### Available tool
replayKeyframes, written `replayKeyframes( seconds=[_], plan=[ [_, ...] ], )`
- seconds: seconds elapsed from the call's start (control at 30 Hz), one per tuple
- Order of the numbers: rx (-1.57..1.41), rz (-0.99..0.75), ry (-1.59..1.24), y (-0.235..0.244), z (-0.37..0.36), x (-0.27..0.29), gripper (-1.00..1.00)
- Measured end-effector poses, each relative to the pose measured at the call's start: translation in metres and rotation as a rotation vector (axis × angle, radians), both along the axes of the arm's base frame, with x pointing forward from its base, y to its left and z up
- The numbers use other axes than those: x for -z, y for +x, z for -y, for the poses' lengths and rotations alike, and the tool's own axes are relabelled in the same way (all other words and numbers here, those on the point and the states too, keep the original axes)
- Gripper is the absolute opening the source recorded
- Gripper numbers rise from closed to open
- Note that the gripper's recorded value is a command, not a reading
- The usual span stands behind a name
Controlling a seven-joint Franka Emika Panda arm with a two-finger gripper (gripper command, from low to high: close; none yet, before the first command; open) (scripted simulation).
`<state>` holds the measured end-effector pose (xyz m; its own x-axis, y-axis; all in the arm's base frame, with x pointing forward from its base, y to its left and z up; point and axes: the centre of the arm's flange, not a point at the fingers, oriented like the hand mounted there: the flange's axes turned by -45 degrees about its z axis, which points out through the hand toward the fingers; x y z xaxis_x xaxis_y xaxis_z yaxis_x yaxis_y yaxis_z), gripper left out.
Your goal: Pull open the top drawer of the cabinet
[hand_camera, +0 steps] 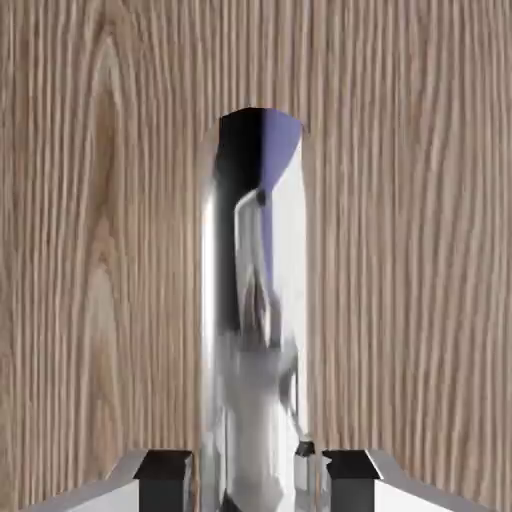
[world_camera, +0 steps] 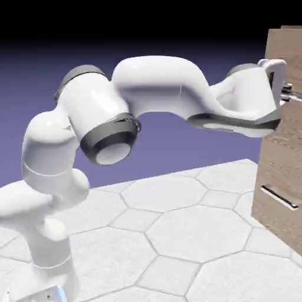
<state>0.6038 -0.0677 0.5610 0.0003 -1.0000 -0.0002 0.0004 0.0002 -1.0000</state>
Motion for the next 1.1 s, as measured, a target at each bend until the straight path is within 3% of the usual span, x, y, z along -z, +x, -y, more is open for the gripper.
replayKeyframes(
  seconds=[0.5,0.97,1.0,1.1],
  plan=[
    [0.0,0.0,0.0,-0.105,0.0,0.0,-1.0],
    [0.0,0.0,0.0,-0.243,0.0,0.0,-1.0],
    [0.0,0.0,0.0,-0.249,0.0,0.0,1.0],
    [-0.001,-0.001,0.002,-0.259,0.001,0.0,1.0]
  ],
)
